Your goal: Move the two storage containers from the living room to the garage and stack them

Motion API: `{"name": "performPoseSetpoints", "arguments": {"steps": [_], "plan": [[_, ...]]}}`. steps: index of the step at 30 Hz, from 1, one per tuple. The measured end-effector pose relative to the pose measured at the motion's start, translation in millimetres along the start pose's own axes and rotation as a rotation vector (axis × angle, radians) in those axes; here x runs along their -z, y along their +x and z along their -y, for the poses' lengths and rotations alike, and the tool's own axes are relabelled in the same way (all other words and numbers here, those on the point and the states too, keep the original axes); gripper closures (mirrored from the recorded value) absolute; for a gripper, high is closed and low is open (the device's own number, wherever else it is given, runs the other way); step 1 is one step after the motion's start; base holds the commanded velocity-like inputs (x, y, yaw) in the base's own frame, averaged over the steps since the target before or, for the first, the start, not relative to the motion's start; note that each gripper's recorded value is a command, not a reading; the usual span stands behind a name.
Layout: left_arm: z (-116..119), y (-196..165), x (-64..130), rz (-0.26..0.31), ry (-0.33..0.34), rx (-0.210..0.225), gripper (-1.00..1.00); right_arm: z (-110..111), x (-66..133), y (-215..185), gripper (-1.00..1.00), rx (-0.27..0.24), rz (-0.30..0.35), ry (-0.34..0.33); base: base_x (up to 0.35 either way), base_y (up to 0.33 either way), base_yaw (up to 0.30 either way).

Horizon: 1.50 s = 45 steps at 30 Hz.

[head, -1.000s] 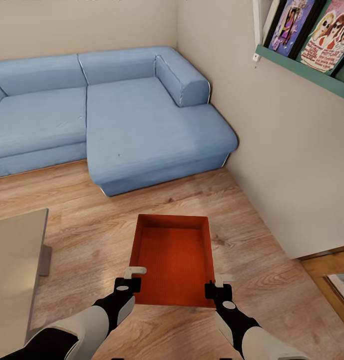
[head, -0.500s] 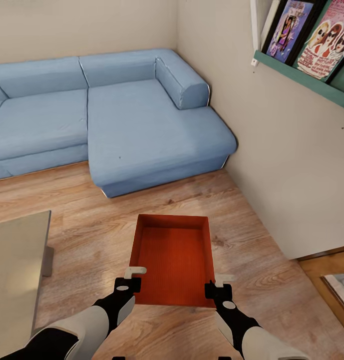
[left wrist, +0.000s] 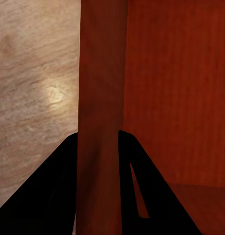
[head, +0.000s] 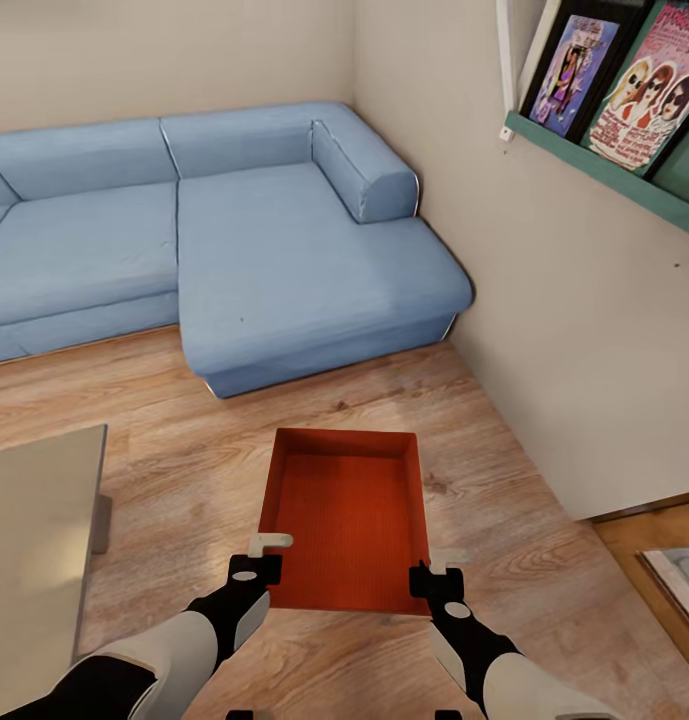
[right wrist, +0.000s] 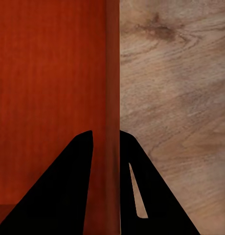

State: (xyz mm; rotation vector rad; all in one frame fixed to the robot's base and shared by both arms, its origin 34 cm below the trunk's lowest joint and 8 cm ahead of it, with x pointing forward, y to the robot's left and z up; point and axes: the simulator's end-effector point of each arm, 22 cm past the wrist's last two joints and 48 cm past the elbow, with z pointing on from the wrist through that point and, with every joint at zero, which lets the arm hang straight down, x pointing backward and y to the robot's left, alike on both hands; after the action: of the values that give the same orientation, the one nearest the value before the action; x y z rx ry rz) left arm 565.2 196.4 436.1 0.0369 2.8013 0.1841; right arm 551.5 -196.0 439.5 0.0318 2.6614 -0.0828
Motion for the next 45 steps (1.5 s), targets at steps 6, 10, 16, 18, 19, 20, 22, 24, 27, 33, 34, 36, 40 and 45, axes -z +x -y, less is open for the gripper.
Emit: {"name": "performPoseSetpoints", "arguments": {"steps": [6,10,16,18,19,20,22,24,27,33,34,36,40,45], "plan": [[-1,-3,8.8,0.0,0.0,0.0,1.0,1,8.3,-4,1.0,0.001,-0.001,0.001,0.0,0.0,0.0],[-2,-5,14.5,-0.001,0.0,0.0,1.0,1,13.8,-7,1.0,0.001,-0.001,0.001,0.0,0.0,0.0],[-3,-7,23.0,0.0,0.0,0.0,1.0,1,21.7,-11,1.0,0.001,0.0,0.001,0.0,0.0,0.0],[-4,-8,25.8,0.0,0.0,0.0,1.0,2,24.4,-12,1.0,0.001,0.0,0.001,0.0,0.0,0.0],[-4,-9,27.1,0.0,0.0,0.0,1.0,2,25.7,-13,1.0,0.001,0.0,0.001,0.0,0.0,0.0],[-4,-9,28.5,0.0,0.0,0.0,1.0,2,27.0,-13,1.0,0.002,0.0,0.001,0.0,0.0,0.0],[-4,-10,31.2,0.0,0.001,0.001,1.0,2,29.7,-15,1.0,0.002,0.0,0.001,0.0,0.0,0.0],[-5,-10,33.9,0.0,0.001,0.001,1.0,2,32.3,-16,1.0,0.001,0.0,0.001,0.0,0.0,0.0],[-6,-12,37.8,0.0,0.002,0.001,1.0,2,36.3,-17,1.0,0.001,0.0,0.0,0.0,0.0,0.0],[-8,-13,45.4,-0.001,0.004,0.0,1.0,1,44.3,-20,1.0,0.0,-0.001,0.002,0.0,0.0,0.0],[-8,-14,46.7,-0.001,0.004,0.0,1.0,1,45.5,-21,1.0,0.0,-0.001,0.003,0.0,0.0,0.0],[-9,-14,49.2,-0.001,0.004,0.001,1.0,1,48.1,-22,1.0,0.0,-0.001,0.003,0.0,0.0,0.0],[-9,-15,54.4,-0.002,0.004,0.001,1.0,1,53.1,-23,1.0,0.0,-0.002,0.003,0.0,0.0,0.0],[-10,-16,60.6,-0.002,0.004,0.0,1.0,2,59.2,-25,1.0,0.0,-0.002,0.003,0.0,0.0,0.0]]}}
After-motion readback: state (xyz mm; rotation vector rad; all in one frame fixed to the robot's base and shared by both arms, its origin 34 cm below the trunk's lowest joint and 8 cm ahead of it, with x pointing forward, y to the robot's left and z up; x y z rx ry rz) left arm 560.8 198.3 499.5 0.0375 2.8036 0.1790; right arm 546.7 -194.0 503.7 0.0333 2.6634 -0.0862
